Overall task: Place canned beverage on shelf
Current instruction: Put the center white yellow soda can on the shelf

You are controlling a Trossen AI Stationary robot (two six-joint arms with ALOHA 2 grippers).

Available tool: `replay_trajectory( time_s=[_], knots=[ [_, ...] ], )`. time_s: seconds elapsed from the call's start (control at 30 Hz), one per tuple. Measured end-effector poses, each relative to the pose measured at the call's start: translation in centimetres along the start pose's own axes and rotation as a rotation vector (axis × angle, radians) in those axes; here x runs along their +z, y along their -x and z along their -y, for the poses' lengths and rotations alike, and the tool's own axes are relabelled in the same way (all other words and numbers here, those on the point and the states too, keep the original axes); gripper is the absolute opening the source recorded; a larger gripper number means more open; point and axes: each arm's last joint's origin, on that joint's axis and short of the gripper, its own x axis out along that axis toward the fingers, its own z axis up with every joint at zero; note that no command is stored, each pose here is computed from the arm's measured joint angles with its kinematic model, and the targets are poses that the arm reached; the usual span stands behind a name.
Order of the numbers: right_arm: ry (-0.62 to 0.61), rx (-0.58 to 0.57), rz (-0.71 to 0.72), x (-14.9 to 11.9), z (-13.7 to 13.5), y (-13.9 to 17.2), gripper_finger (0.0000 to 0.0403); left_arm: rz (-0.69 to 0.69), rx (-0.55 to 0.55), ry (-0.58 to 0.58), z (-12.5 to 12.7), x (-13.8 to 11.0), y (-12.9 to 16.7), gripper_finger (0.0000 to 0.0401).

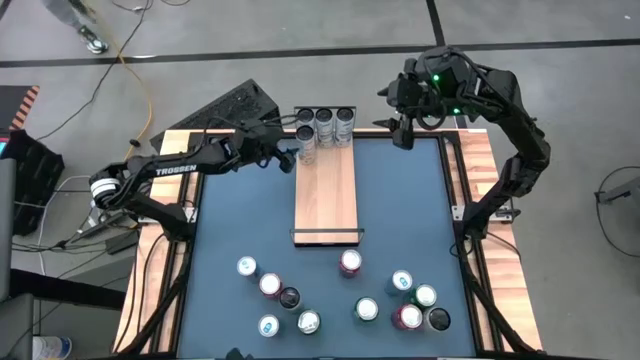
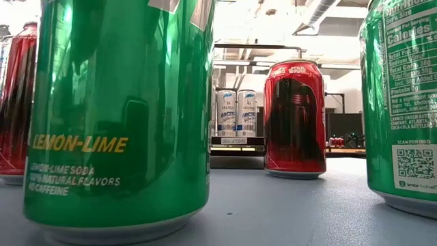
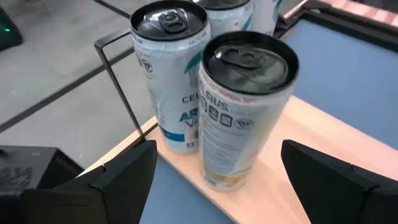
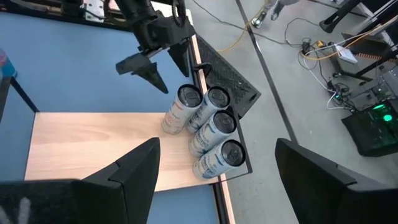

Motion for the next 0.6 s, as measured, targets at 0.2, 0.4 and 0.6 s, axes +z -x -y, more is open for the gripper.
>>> replay_trajectory(
  time_s=[0.2,0.4,0.6],
  knots=[
    [-0.007,0.001,-0.002,-0.02,-0.01,0.00,0.0302,0.036,0.028,-0.003,-0.11,0.33,-0.02,0.0332],
    [-0.008,0.001,-0.002,-0.02,-0.01,0.00,0.0302,0.065,0.022,-0.004,-0.04,0.57,-0.13,0.0332],
    [-0.008,0.001,-0.001,-0.01,0.00,0.00,0.0302,0.067,0.035,-0.001,-0.24,0.54,-0.31,0.0332]
  ],
)
